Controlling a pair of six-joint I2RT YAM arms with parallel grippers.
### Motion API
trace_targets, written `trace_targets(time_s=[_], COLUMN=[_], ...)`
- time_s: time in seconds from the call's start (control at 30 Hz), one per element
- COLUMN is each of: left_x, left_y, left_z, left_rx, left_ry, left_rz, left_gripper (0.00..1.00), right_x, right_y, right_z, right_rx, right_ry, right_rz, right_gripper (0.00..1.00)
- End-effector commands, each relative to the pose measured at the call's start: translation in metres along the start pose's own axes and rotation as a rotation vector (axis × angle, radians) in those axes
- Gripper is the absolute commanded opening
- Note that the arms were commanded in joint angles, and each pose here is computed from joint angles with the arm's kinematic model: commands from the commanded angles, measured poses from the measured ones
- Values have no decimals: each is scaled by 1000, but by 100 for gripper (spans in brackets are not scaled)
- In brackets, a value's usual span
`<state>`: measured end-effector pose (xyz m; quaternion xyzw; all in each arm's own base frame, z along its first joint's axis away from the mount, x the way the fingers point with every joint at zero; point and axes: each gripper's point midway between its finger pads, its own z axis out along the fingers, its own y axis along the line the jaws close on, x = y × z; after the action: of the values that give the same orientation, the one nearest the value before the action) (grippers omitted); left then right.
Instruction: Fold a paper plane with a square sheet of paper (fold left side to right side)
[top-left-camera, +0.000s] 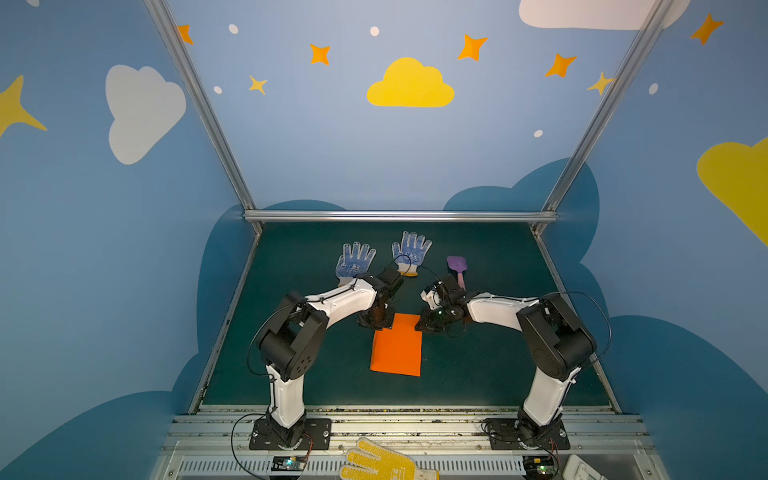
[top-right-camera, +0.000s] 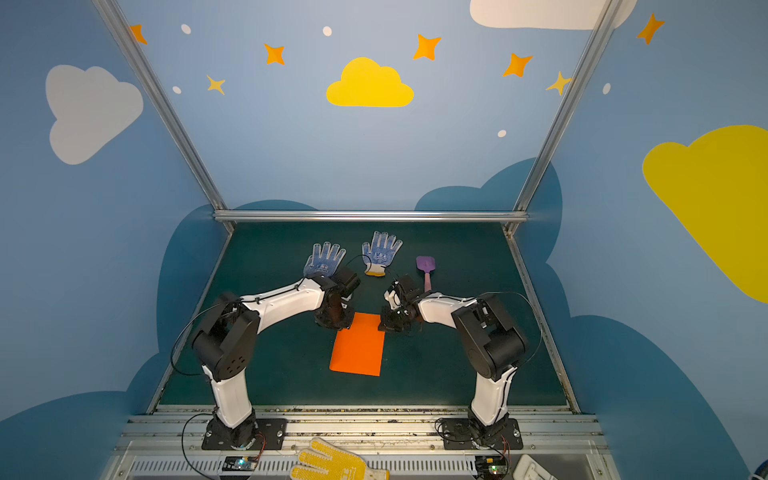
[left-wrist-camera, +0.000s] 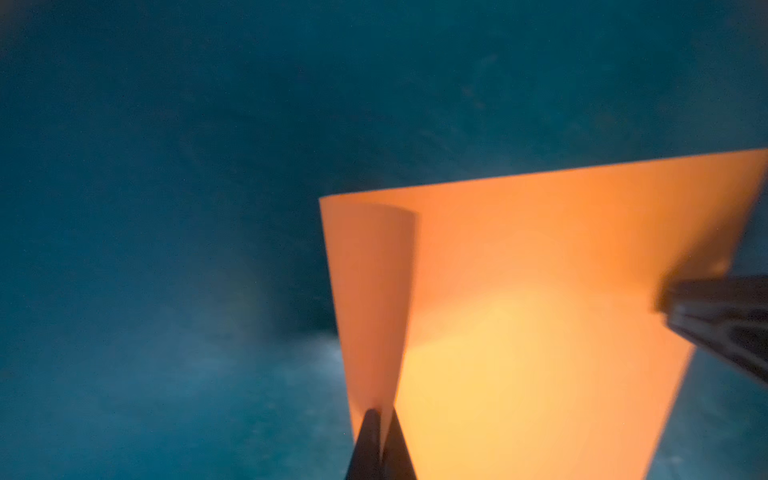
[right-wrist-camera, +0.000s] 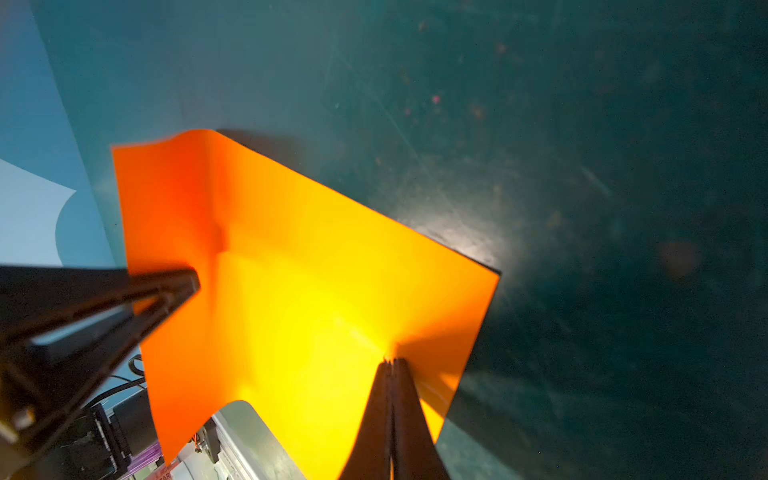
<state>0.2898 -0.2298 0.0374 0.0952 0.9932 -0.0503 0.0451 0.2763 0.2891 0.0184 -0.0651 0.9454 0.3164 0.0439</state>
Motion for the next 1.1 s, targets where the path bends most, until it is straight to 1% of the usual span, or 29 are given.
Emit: trace_targets(time_s=[0.0, 0.07, 0.23, 0.4, 0.53, 0.77, 0.9, 1.07], left_x=[-8, -9, -16, -19, -16, -7, -6, -6], left_y=[-35, -51, -77, -94, -100, -94, -88, -80], left_z=[-16, -16, -7, 2, 11, 21, 13, 6], left_rx=[158, 226, 301, 310, 301, 264, 242, 209], left_ry=[-30, -19, -9, 2, 17, 28, 4, -15], left_rz=[-40, -56, -84, -74, -63, -50, -29, -7], left_gripper=[4, 4, 4, 5, 5, 6, 9, 11], right_x=[3, 5, 9, 12, 14, 7, 4, 4], right_y=[-13, -13, -16, -16, -15, -5, -8, -12], right_z=[9, 9, 8, 5, 2, -12, -13, -9], right_rx=[33, 32, 36, 35, 28, 10, 16, 15], right_ry=[19, 22, 26, 25, 24, 5, 6, 13], right_rz=[8, 7, 2, 3, 1, -21, -18, -8], right_gripper=[0, 0, 0, 0, 0, 0, 0, 0])
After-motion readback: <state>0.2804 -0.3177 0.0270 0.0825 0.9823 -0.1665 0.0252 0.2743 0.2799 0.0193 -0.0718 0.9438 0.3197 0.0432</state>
